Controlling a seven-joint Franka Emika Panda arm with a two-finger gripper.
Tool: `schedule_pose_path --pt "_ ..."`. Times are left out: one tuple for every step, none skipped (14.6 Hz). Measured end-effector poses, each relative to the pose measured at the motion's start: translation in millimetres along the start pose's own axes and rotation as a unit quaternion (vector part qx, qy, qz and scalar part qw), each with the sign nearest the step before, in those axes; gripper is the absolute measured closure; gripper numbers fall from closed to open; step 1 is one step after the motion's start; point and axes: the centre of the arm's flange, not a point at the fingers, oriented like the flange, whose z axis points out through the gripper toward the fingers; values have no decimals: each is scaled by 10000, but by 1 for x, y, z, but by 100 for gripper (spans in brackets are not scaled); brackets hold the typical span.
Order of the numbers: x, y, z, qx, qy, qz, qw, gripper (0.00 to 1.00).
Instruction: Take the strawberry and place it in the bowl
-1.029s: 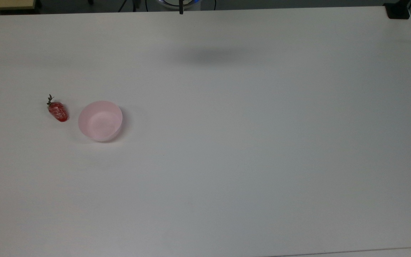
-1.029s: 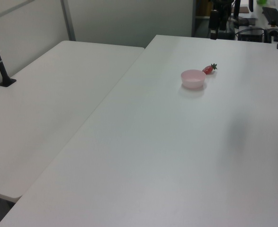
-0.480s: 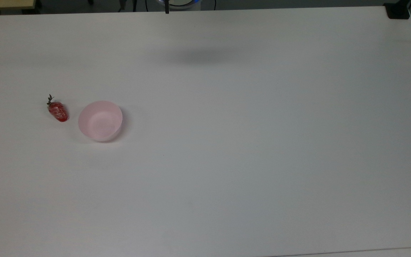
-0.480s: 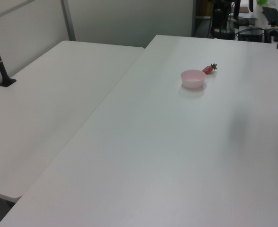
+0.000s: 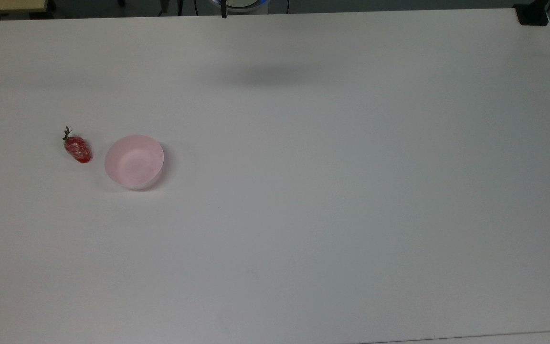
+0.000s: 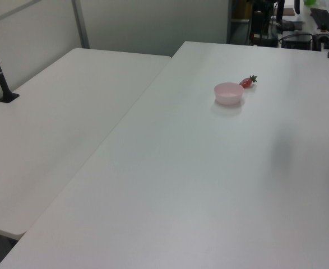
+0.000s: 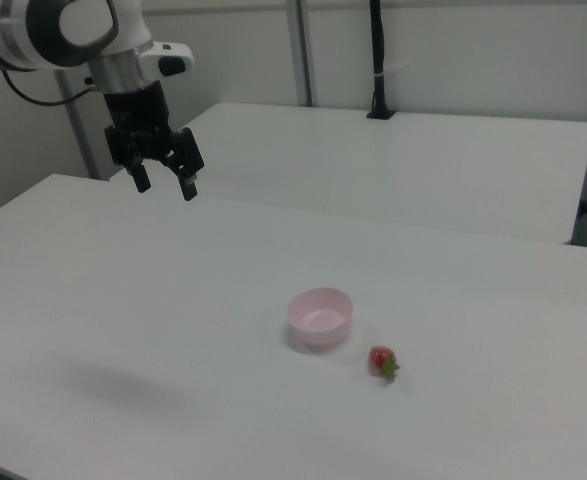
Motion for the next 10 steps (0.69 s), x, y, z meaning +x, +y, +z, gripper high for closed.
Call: schedule_pose_path --pt "0 0 0 0 0 -96 10000 0" --pt "0 1 0 0 -2 -276 9996 0" --pt "0 4 1 -1 -9 -519 9987 0" --pt "0 11 2 -30 -23 -688 9976 0" --pt "2 28 4 -81 -6 -855 9963 0" --pt "5 45 7 -141 68 -934 9955 0" --pt "8 63 11 -189 149 -964 9951 0" --pt "13 85 19 -225 223 -970 9948 0" --pt "18 106 29 -263 293 -954 9947 0" --pt "25 126 43 -297 341 -892 9950 0"
